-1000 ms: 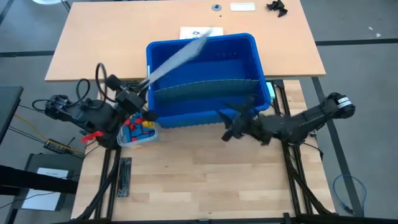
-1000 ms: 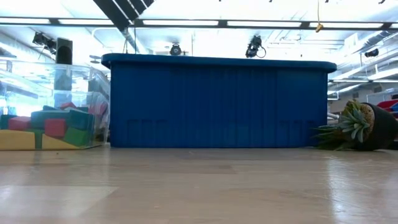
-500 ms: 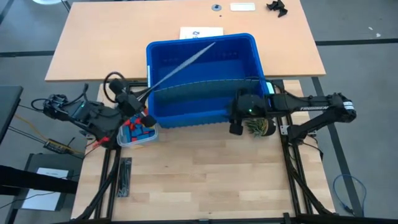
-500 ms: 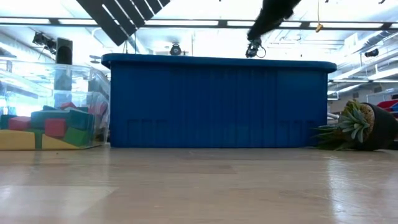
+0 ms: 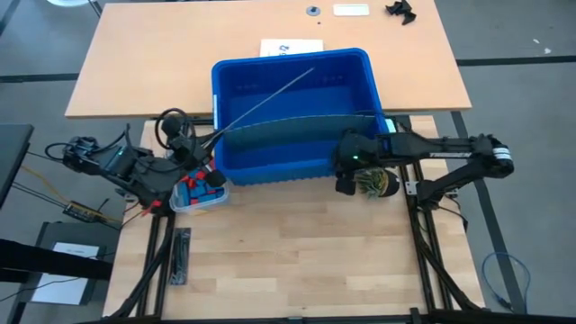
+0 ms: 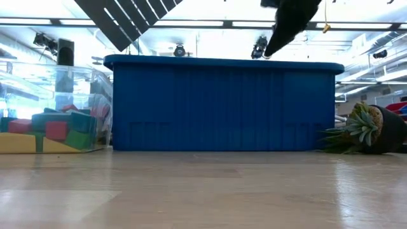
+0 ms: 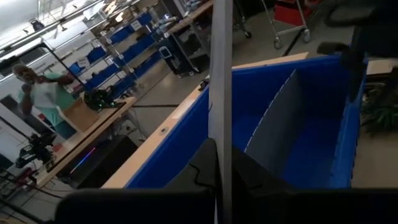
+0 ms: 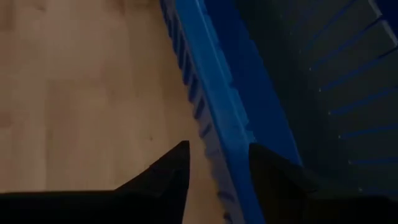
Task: Sort Items/Unsort Items
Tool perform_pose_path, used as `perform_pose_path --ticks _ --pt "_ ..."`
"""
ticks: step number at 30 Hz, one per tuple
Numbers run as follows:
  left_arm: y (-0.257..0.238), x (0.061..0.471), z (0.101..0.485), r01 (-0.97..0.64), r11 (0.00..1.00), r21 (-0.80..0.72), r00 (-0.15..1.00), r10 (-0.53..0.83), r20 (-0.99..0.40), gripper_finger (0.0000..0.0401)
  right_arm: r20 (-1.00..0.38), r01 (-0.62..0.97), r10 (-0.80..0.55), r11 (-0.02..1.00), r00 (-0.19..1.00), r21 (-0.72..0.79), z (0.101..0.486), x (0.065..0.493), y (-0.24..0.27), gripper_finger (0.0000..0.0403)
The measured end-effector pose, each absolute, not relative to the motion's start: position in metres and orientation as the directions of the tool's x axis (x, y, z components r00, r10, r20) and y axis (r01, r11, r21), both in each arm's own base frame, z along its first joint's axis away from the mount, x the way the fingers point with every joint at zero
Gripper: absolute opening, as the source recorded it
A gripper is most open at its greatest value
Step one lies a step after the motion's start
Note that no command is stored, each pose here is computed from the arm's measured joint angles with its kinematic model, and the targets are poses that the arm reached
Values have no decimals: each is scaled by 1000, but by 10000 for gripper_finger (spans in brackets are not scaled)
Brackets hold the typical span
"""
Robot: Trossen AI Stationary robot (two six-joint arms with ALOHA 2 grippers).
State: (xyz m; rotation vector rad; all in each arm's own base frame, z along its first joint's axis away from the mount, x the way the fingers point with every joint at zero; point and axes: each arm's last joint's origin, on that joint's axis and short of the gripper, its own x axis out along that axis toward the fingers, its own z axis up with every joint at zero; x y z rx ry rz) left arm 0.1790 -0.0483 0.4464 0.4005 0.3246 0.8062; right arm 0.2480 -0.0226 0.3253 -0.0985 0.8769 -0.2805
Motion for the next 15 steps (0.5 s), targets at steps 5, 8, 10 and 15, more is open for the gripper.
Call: perform_pose_path --ticks 5,8,10,15 --pt "-48 179 446 -622 635 459 657 741 -135 15 -742 169 -336 941 580 -294 328 240 -20 183" --pt "-48 179 445 -621 638 455 658 740 -139 15 -725 139 -342 935 598 -327 326 248 -21 193" --pt "-48 179 445 -621 637 457 658 740 -139 15 -721 121 -343 932 602 -342 322 257 -24 196" --pt "-49 179 445 -618 641 456 660 737 -141 15 -761 31 -356 913 542 -406 300 278 -34 191"
